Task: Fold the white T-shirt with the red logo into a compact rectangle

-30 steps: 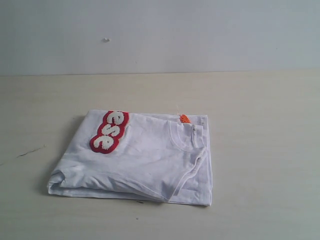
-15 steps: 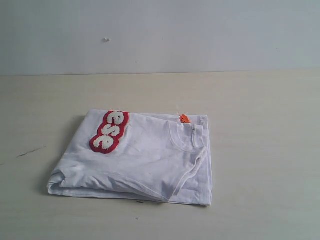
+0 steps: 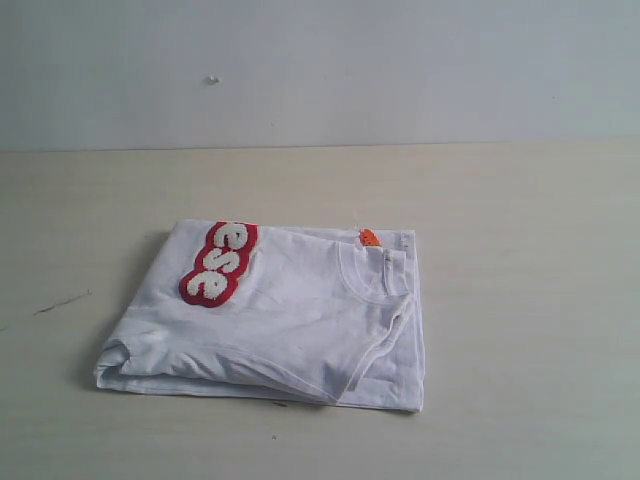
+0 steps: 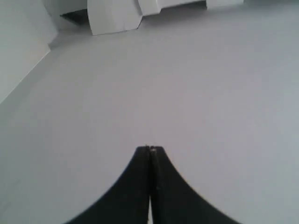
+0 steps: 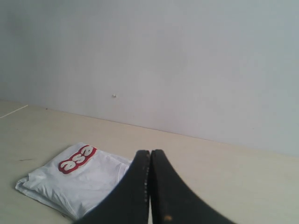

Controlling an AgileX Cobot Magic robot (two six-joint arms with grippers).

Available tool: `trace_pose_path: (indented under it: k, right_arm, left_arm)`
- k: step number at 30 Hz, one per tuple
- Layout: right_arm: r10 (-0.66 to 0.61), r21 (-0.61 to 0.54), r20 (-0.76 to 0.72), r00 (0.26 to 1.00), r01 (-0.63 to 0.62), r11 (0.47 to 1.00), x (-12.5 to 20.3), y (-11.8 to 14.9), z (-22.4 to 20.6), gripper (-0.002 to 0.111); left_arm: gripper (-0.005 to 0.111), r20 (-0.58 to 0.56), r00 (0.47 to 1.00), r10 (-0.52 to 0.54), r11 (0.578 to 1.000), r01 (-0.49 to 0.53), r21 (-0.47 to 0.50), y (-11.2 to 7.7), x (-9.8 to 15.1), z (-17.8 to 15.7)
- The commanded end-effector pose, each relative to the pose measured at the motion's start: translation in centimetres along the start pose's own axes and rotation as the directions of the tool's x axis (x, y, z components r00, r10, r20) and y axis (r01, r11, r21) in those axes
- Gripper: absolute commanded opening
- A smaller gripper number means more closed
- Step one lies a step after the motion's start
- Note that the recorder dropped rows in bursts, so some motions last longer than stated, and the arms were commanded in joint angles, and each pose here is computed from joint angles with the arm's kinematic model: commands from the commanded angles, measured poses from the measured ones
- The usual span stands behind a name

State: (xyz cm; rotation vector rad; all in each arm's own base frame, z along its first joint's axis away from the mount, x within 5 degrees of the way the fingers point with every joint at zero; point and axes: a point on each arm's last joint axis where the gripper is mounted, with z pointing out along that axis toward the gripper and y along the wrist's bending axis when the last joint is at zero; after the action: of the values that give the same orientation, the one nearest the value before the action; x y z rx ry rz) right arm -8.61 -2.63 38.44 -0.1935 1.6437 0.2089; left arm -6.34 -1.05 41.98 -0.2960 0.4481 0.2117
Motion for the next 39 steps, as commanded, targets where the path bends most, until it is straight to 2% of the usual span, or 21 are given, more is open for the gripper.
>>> trace_pose_path:
  k: [1, 3, 7, 14, 16, 17, 20, 23, 27, 31, 34, 36, 39]
  right_arm:
    - [-0.003, 0.004, 0.008, 1.000, 0.003, 1.000, -0.1, 0.0, -0.1, 0.000]
    - [-0.003, 0.004, 0.008, 1.000, 0.003, 1.000, -0.1, 0.0, -0.1, 0.000]
    - [-0.003, 0.004, 0.008, 1.000, 0.003, 1.000, -0.1, 0.0, -0.1, 0.000]
    - [-0.003, 0.004, 0.008, 1.000, 0.003, 1.000, -0.1, 0.0, -0.1, 0.000]
    - [-0.003, 0.004, 0.008, 1.000, 0.003, 1.000, -0.1, 0.0, -0.1, 0.000]
    - [-0.003, 0.004, 0.008, 1.000, 0.003, 1.000, -0.1, 0.0, -0.1, 0.000]
    - [-0.003, 0.004, 0.008, 1.000, 0.003, 1.000, -0.1, 0.0, -0.1, 0.000]
    - [-0.003, 0.004, 0.008, 1.000, 0.003, 1.000, -0.1, 0.0, -0.1, 0.000]
    - [-0.003, 0.004, 0.008, 1.000, 0.003, 1.000, -0.1, 0.0, -0.1, 0.000]
    - [-0.003, 0.004, 0.008, 1.000, 0.003, 1.000, -0.1, 0.0, -0.1, 0.000]
    - [-0.003, 0.004, 0.008, 1.000, 0.003, 1.000, -0.1, 0.0, -0.1, 0.000]
    - [-0.003, 0.004, 0.008, 1.000, 0.003, 1.000, -0.1, 0.0, -0.1, 0.000]
    - [-0.004, 0.004, 0.008, 1.000, 0.004, 1.000, -0.1, 0.0, -0.1, 0.000]
  left_arm:
    - [0.000, -0.157, 0.987, 0.013, 1.000, -0.017, -0.024, 1.0, 5.1, -1.4]
    - [0.000, -0.215, 0.975, 0.051, 0.998, -0.056, -0.017, 1.5, 7.1, -2.2]
    - [0.000, -0.315, 0.947, 0.066, 0.998, -0.067, 0.009, 2.1, 10.3, -3.9]
    - [0.000, -0.446, 0.895, 0.015, 1.000, -0.009, 0.015, 3.0, 14.0, -6.4]
    - [0.000, -0.487, 0.873, 0.032, 0.998, 0.002, 0.069, 2.9, 14.8, -7.0]
    - [0.000, -0.499, 0.863, 0.079, 0.989, -0.007, 0.145, 2.6, 15.0, -7.2]
    - [0.000, -0.511, 0.843, 0.166, 0.957, -0.014, 0.288, 1.9, 15.4, -7.6]
    - [0.000, -0.576, 0.788, 0.220, 0.934, 0.001, 0.358, 1.7, 16.1, -8.2]
    - [0.000, -0.693, 0.690, 0.209, 0.936, 0.064, 0.346, 2.0, 17.2, -9.2]
    - [0.000, -0.711, 0.696, 0.106, 0.948, 0.145, 0.284, 2.1, 18.1, -10.2]
    - [0.000, -0.714, 0.693, 0.102, 0.947, 0.152, 0.284, 2.3, 18.8, -11.2]
    - [0.000, -0.747, 0.654, 0.117, 0.951, 0.144, 0.275, 2.4, 19.2, -11.5]
    - [0.000, -0.756, 0.648, 0.096, 0.953, 0.158, 0.257, 2.4, 19.2, -11.5]
